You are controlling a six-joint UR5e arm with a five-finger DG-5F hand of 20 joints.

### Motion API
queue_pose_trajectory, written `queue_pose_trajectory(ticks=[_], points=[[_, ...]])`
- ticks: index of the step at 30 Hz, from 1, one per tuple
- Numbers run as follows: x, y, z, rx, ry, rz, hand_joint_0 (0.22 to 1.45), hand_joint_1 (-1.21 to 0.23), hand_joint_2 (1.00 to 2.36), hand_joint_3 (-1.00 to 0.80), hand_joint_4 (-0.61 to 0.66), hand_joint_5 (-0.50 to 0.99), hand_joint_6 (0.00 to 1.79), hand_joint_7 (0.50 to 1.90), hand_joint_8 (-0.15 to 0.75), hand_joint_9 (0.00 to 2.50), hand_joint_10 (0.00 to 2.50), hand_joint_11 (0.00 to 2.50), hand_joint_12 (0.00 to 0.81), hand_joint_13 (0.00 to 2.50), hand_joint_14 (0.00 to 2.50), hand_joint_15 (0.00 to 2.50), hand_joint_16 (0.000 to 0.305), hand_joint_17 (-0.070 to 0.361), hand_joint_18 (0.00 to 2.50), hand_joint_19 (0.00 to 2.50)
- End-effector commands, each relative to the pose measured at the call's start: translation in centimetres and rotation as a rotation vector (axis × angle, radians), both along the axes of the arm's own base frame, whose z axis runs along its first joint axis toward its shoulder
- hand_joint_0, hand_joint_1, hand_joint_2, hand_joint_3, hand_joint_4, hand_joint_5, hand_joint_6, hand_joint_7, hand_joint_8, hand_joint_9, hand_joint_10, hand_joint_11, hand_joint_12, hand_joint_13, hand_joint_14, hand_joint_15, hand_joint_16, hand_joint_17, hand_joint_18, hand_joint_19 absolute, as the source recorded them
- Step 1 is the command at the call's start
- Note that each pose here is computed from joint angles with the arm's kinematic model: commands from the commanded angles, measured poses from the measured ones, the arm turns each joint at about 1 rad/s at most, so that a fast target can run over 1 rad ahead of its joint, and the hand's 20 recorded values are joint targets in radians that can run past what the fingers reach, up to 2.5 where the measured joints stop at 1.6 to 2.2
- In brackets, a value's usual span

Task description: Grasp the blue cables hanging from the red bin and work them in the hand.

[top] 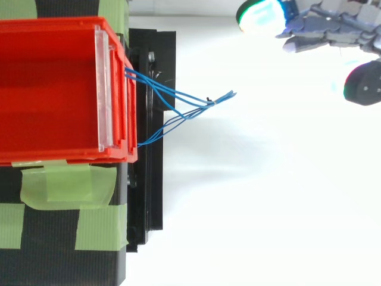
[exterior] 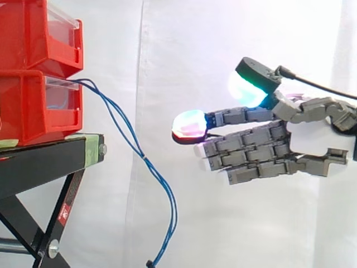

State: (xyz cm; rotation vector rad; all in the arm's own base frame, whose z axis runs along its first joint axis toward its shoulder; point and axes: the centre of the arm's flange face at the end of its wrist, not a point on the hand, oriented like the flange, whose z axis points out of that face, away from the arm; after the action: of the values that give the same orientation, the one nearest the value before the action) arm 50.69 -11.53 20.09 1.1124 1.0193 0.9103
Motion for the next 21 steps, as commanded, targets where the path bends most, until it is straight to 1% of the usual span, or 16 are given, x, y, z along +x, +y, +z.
queue_pose_trajectory(ticks=[1, 2, 3, 4, 6, 7, 9, 10, 12, 13, 15, 16, 17, 19, 20, 21], points=[[1.4, 0.0, -0.5, 0.015, -0.028, -0.005, 0.83, -0.49, 1.0, -0.93, 0.24, -0.19, 0.01, 0.72, 0.323, 0.25, 0.0, 0.16, 0.389, 0.18, 0.01, 0.29, 0.06, 0.135, 0.25, 0.38], [1.5, 0.0, -0.4, 0.013, -0.026, -0.005, 0.83, -0.49, 1.0, -0.93, 0.24, -0.19, 0.01, 0.72, 0.323, 0.25, 0.0, 0.15, 0.389, 0.18, 0.01, 0.29, 0.06, 0.135, 0.25, 0.38], [1.8, 0.0, -0.3, 0.005, -0.009, -0.014, 0.83, -0.49, 1.0, -0.93, 0.24, -0.19, 0.01, 0.72, 0.323, 0.25, 0.0, 0.16, 0.389, 0.19, 0.01, 0.28, 0.06, 0.135, 0.25, 0.38], [1.9, 0.0, -0.2, 0.004, -0.002, -0.019, 0.83, -0.49, 1.0, -0.93, 0.24, -0.19, 0.01, 0.72, 0.324, 0.25, 0.0, 0.16, 0.389, 0.19, 0.01, 0.28, 0.06, 0.135, 0.25, 0.39], [2.1, -0.3, 0.1, 0.012, 0.016, -0.053, 0.83, -0.49, 1.0, -0.93, 0.24, -0.19, 0.01, 0.72, 0.324, 0.25, 0.0, 0.16, 0.389, 0.2, 0.01, 0.29, 0.06, 0.135, 0.26, 0.39], [2.0, -0.7, 0.1, 0.02, 0.025, -0.086, 0.83, -0.49, 1.0, -0.92, 0.24, -0.18, 0.01, 0.72, 0.324, 0.26, 0.0, 0.17, 0.389, 0.2, 0.01, 0.29, 0.06, 0.135, 0.26, 0.39], [2.0, -0.8, 0.2, 0.021, 0.027, -0.104, 0.83, -0.48, 1.0, -0.93, 0.24, -0.18, 0.01, 0.72, 0.324, 0.26, 0.0, 0.18, 0.39, 0.2, 0.01, 0.29, 0.06, 0.135, 0.26, 0.39], [2.0, -0.8, 0.1, 0.016, 0.032, -0.12, 0.83, -0.48, 1.0, -0.93, 0.24, -0.18, 0.01, 0.72, 0.324, 0.26, 0.0, 0.17, 0.39, 0.2, 0.01, 0.29, 0.06, 0.135, 0.26, 0.39], [2.0, -0.8, 0.1, 0.012, 0.033, -0.127, 0.83, -0.48, 1.0, -0.93, 0.24, -0.18, 0.01, 0.72, 0.324, 0.26, 0.0, 0.17, 0.39, 0.2, 0.01, 0.29, 0.06, 0.134, 0.27, 0.39], [2.0, -0.8, -0.6, -0.005, 0.051, -0.136, 0.83, -0.48, 1.0, -0.93, 0.24, -0.18, 0.01, 0.72, 0.324, 0.27, 0.0, 0.17, 0.39, 0.21, 0.01, 0.29, 0.06, 0.134, 0.27, 0.39], [2.2, -0.7, -1.6, -0.013, 0.067, -0.136, 0.83, -0.48, 1.0, -0.93, 0.24, -0.18, 0.01, 0.72, 0.325, 0.27, 0.01, 0.17, 0.391, 0.21, 0.01, 0.29, 0.06, 0.134, 0.27, 0.4], [2.2, -0.8, -2.0, -0.012, 0.069, -0.135, 0.83, -0.48, 1.0, -0.93, 0.24, -0.18, 0.01, 0.72, 0.325, 0.27, 0.0, 0.17, 0.391, 0.21, 0.01, 0.29, 0.06, 0.134, 0.27, 0.4], [2.6, -0.6, -2.8, -0.008, 0.063, -0.126, 0.83, -0.49, 1.0, -0.93, 0.24, -0.18, 0.01, 0.72, 0.325, 0.27, 0.0, 0.17, 0.391, 0.21, 0.01, 0.29, 0.059, 0.134, 0.28, 0.38], [3.2, -0.3, -3.1, 0.001, 0.037, -0.11, 0.83, -0.49, 1.0, -0.93, 0.24, -0.18, 0.01, 0.72, 0.326, 0.27, 0.0, 0.17, 0.391, 0.22, 0.01, 0.29, 0.059, 0.133, 0.28, 0.39], [3.7, -0.2, -3.2, 0.009, 0.013, -0.101, 0.83, -0.49, 1.0, -0.92, 0.24, -0.18, 0.01, 0.72, 0.326, 0.27, 0.01, 0.16, 0.391, 0.22, 0.01, 0.29, 0.059, 0.133, 0.28, 0.38], [4.2, 0.0, -2.8, 0.008, -0.01, -0.094, 0.83, -0.49, 1.0, -0.93, 0.24, -0.18, 0.01, 0.72, 0.326, 0.27, 0.0, 0.17, 0.391, 0.22, 0.01, 0.29, 0.059, 0.133, 0.29, 0.39]])
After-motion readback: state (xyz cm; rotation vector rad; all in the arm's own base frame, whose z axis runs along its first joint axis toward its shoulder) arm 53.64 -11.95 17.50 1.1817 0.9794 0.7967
